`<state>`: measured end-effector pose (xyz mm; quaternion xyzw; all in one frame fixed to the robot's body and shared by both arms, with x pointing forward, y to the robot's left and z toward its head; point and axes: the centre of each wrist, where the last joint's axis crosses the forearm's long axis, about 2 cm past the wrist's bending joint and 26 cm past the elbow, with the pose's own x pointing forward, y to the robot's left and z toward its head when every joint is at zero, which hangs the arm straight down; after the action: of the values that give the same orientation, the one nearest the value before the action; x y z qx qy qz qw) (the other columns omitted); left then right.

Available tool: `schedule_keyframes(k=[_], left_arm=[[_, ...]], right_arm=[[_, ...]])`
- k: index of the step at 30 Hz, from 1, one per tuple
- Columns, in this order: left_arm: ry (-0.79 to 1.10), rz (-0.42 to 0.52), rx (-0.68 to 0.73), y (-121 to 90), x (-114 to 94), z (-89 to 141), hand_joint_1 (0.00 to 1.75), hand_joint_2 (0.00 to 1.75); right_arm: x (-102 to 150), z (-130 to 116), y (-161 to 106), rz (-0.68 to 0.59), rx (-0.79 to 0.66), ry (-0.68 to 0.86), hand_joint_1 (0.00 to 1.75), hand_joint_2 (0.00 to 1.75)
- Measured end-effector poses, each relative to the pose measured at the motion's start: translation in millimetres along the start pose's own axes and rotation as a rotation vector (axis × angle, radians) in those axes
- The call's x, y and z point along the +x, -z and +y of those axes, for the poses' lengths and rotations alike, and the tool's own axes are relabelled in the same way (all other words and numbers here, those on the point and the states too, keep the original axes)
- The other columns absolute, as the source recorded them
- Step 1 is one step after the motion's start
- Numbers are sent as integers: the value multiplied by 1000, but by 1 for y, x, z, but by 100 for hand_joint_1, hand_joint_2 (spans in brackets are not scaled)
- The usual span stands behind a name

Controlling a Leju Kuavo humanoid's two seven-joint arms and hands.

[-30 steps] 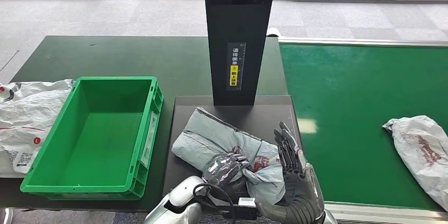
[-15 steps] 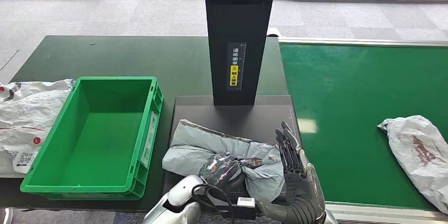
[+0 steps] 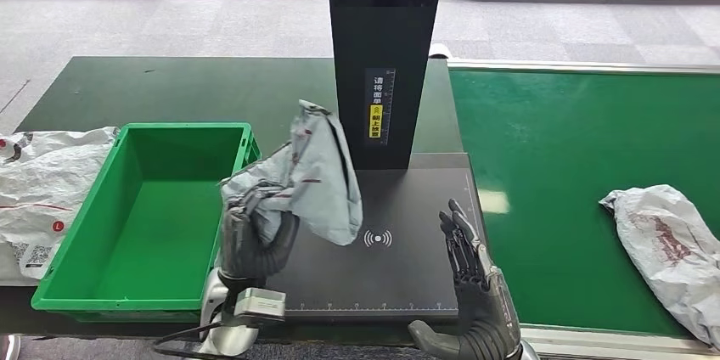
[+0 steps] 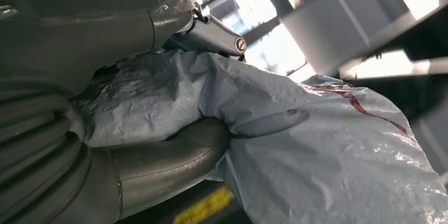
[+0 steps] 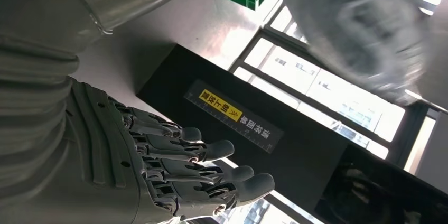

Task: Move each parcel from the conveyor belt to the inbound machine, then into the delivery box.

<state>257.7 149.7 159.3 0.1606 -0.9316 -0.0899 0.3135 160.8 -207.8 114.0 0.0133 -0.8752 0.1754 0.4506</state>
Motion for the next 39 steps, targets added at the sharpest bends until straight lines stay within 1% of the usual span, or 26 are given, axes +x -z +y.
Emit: schedule_keyframes(k=[2,4,9,12,14,17,20,23,26,28,32,37,38,39], left_arm=[[2,-19,66,4,3,15,175,175],[15,-41,101,7,7,26,175,175],[24,-66,207,12,13,43,175,175],[-22,-66,287,18,13,58,175,175],[-71,-63,324,25,8,71,175,175],[-66,-62,327,39,-12,92,175,175],[28,-22,332,49,-42,114,175,175],[154,66,353,49,-71,131,175,175],[205,177,367,44,-97,140,175,175],[232,254,371,37,-113,144,175,175],[261,347,373,26,-131,147,175,175],[269,411,369,19,-141,147,175,175],[269,428,366,19,-142,147,170,175],[265,445,363,18,-144,147,132,175]], right_arm=[[0,0,0,-1,1,4,0,175],[0,0,0,-1,1,6,0,175],[-1,0,1,-2,5,15,0,175],[-1,0,2,-4,7,16,0,175],[-1,1,2,-4,8,17,0,175],[-1,1,2,-3,11,19,0,175],[-1,1,2,-2,12,18,0,175],[-1,1,1,0,9,14,0,175],[-1,1,0,1,6,13,0,175],[-1,1,0,2,5,13,0,175],[0,1,-1,4,6,14,0,175],[0,1,-1,4,6,14,0,175],[0,1,-1,4,6,14,0,175],[0,1,-1,4,7,14,0,175]])
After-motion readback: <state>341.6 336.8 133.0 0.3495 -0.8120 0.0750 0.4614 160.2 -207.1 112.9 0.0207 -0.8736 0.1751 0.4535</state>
